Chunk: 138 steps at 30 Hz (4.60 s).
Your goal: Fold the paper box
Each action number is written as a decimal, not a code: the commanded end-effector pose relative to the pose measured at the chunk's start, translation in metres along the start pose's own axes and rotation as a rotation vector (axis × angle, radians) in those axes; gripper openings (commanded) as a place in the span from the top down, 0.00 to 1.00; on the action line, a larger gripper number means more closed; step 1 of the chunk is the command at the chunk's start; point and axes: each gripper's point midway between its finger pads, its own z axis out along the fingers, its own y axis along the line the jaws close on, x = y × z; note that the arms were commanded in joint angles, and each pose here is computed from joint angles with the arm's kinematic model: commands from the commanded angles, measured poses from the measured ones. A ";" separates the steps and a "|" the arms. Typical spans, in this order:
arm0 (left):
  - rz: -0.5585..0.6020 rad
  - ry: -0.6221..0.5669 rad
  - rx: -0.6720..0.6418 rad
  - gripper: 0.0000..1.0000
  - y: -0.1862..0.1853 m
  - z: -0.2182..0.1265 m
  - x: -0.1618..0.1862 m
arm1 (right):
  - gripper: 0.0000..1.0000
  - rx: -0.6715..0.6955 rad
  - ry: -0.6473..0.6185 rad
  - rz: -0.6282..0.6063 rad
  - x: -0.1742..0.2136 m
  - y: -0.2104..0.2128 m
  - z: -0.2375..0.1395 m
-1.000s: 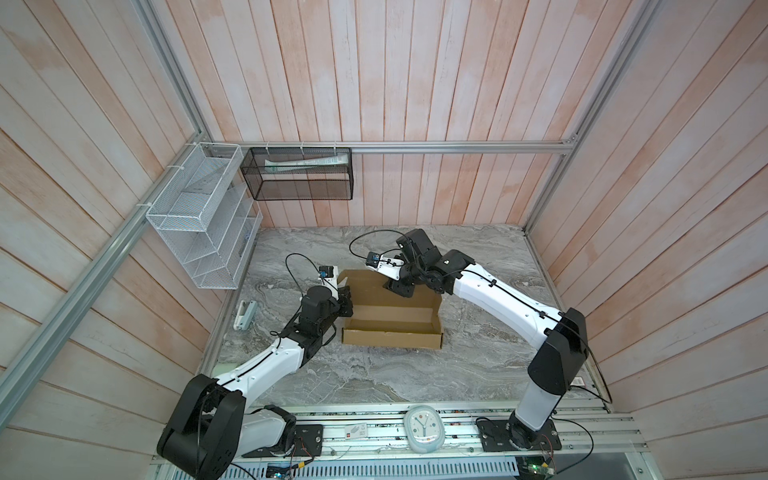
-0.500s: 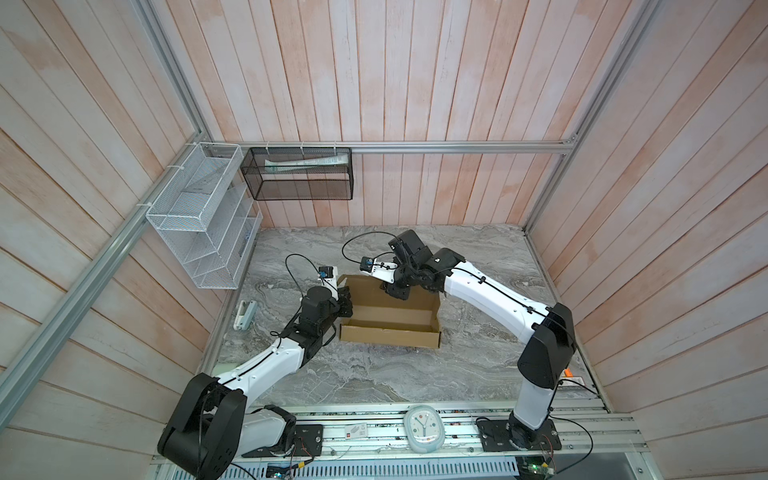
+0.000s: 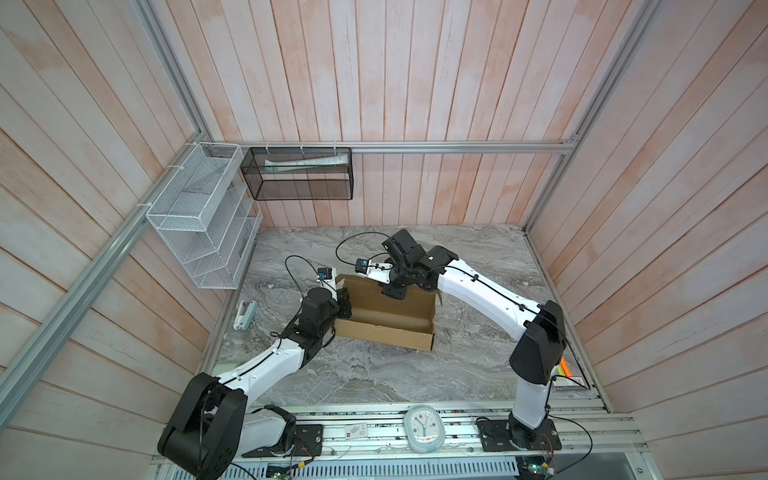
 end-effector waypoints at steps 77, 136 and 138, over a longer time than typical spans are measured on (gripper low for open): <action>-0.223 0.500 0.092 0.77 -0.067 -0.141 0.085 | 1.00 0.031 0.040 0.002 0.003 0.001 0.001; -0.301 0.319 0.110 0.80 -0.082 -0.048 0.112 | 1.00 -0.005 0.028 0.051 0.005 0.059 0.006; -0.307 0.314 0.105 0.80 -0.079 -0.052 0.112 | 1.00 -0.007 0.026 0.062 0.007 0.062 0.007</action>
